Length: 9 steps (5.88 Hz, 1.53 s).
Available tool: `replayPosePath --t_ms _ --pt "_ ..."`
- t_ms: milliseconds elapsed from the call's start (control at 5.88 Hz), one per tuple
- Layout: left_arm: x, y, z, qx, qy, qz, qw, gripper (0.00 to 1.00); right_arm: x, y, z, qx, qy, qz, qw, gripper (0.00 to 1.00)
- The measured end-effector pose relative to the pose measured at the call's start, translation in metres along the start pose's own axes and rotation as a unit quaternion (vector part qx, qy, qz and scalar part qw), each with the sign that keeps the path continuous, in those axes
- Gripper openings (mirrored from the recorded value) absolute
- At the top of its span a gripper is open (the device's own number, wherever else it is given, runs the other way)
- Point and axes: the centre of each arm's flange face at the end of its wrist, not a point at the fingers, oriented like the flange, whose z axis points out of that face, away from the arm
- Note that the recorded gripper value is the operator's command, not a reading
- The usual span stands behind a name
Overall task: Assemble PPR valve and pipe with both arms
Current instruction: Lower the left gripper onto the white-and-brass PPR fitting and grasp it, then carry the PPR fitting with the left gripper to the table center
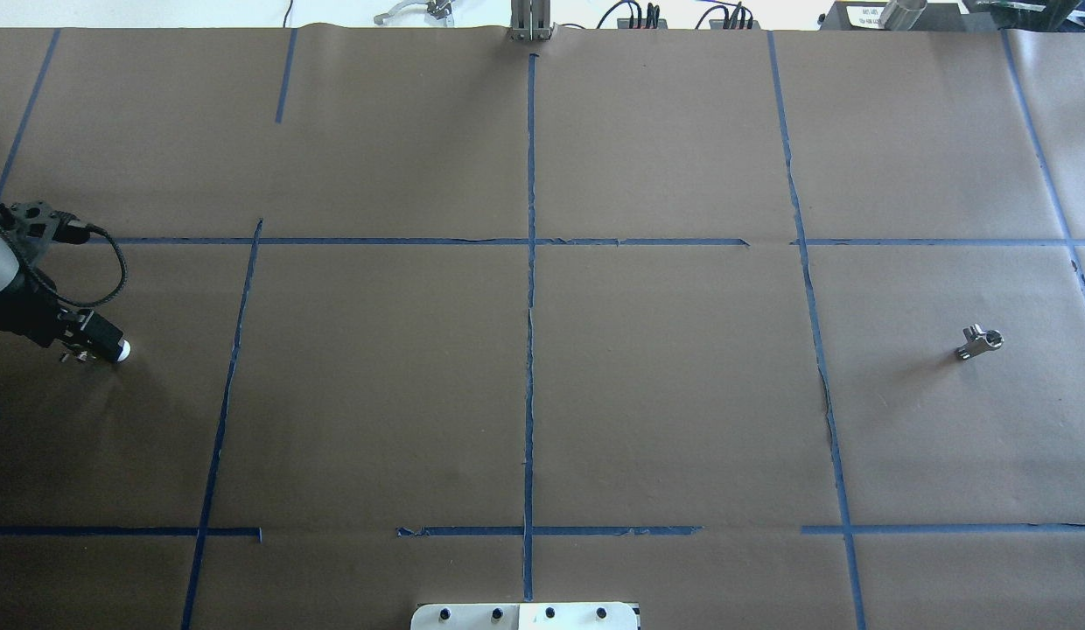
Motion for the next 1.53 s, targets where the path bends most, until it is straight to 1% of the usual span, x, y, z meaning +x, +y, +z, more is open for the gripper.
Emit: replayPosePath --t_ms 170,340,510,680,850,1190,1359,1529 --pt "0.002 -0.004 0.008 -0.002 0.001 0.005 1.0 0.9 0.0 0.0 0.0 0.001 0.0 -0.001 1.0 1.0" --pt "0.001 -0.007 0.013 0.0 0.002 0.009 1.0 0.65 -0.001 -0.001 -0.001 0.003 0.0 -0.003 1.0 1.0" --pt "-0.001 -0.008 0.015 0.002 0.003 0.011 0.9999 0.3 -0.001 -0.001 -0.001 0.005 0.0 -0.007 1.0 1.0" --pt "-0.002 -0.007 0.015 0.003 0.004 0.012 0.9999 0.05 -0.002 -0.001 -0.001 0.007 0.0 -0.008 0.9999 1.0" --pt "-0.002 -0.006 0.012 0.006 0.004 0.012 0.9999 0.0 -0.002 -0.002 -0.002 0.008 0.0 -0.01 0.9999 1.0" --pt "0.0 -0.006 0.0 0.018 0.008 0.012 0.9997 0.0 -0.003 -0.002 -0.002 0.009 0.0 -0.011 0.9999 1.0" --pt "0.01 -0.01 -0.018 0.033 0.014 0.012 0.9993 0.0 -0.004 -0.002 -0.002 0.01 0.0 -0.012 0.9999 1.0" --pt "0.041 -0.024 -0.045 0.056 0.029 0.003 0.998 0.0 -0.004 -0.002 -0.003 0.01 0.0 -0.013 0.9999 1.0"
